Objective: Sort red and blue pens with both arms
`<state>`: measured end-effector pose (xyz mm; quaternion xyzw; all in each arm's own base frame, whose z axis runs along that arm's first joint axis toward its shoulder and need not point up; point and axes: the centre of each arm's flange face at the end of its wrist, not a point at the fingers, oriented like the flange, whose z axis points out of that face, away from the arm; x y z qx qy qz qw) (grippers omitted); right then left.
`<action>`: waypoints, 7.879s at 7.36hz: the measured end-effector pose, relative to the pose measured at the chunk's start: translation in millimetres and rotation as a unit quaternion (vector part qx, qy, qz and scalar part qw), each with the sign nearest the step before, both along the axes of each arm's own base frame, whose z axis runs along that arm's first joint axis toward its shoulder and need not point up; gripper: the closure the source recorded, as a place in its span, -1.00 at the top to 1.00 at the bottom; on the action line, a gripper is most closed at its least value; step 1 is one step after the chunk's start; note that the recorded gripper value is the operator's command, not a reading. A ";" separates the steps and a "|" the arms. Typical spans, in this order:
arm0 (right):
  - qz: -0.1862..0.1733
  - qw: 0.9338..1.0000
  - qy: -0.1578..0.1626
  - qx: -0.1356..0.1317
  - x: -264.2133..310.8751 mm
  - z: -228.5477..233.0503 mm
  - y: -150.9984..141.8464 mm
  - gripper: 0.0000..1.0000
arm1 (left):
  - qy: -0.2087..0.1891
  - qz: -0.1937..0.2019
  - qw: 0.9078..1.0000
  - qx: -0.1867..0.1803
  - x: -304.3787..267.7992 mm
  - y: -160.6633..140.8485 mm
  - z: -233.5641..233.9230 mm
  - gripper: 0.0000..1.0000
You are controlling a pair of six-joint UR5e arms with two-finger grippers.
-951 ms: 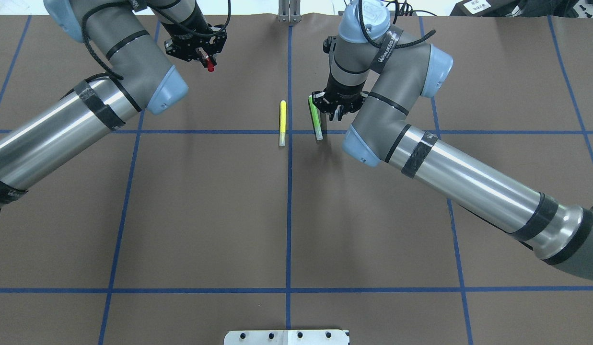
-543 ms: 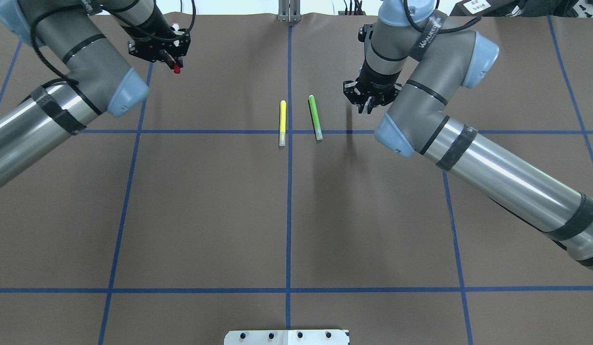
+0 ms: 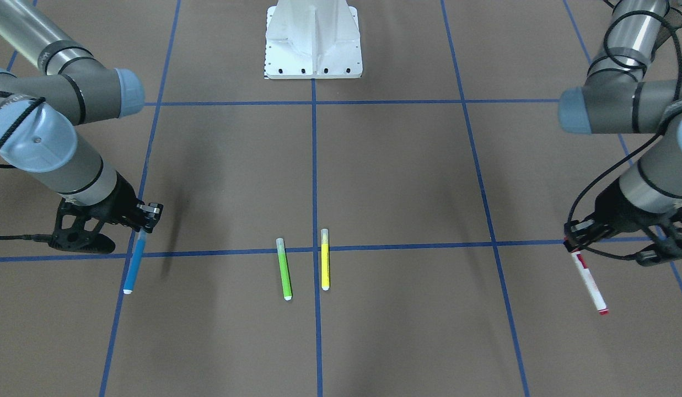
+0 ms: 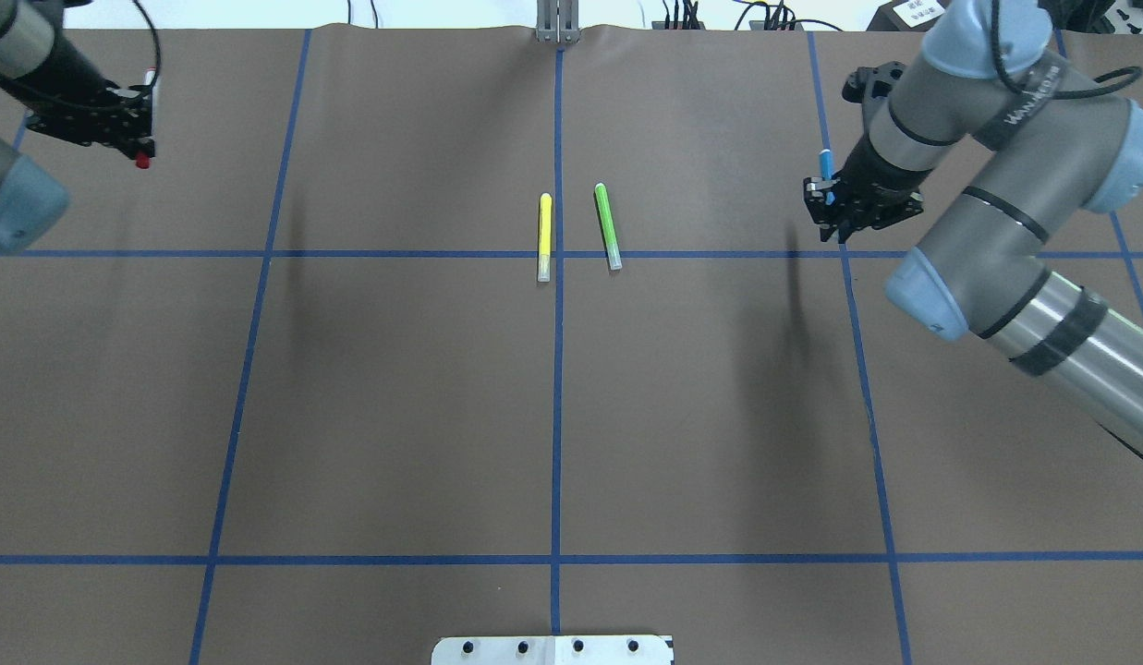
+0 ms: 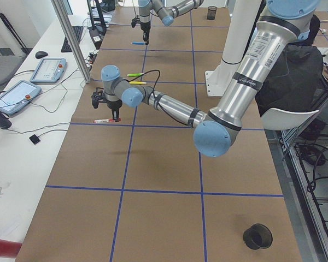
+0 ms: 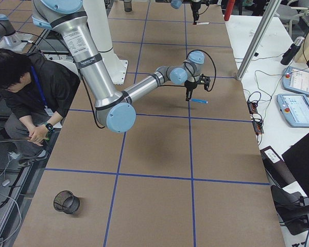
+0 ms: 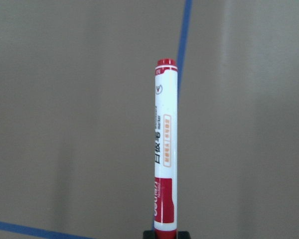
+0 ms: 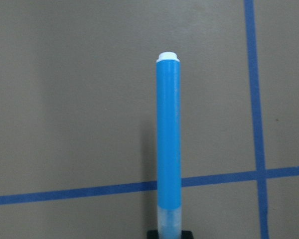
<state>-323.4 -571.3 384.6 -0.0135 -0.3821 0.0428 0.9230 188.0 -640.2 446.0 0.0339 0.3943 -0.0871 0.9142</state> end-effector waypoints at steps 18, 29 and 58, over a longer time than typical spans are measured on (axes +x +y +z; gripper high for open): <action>-0.240 0.953 0.009 -0.184 388.6 280.3 208.4 -1.00 | -0.059 0.190 0.976 -0.090 -275.4 210.5 253.1 -1.00; -0.306 0.905 -0.123 -0.269 425.7 352.8 287.3 -1.00 | 0.022 0.239 0.931 -0.275 -336.5 388.5 271.2 -1.00; -0.306 0.904 -0.145 -0.260 430.6 384.0 300.1 -1.00 | 0.141 0.234 0.852 -0.447 -332.1 569.4 412.9 -1.00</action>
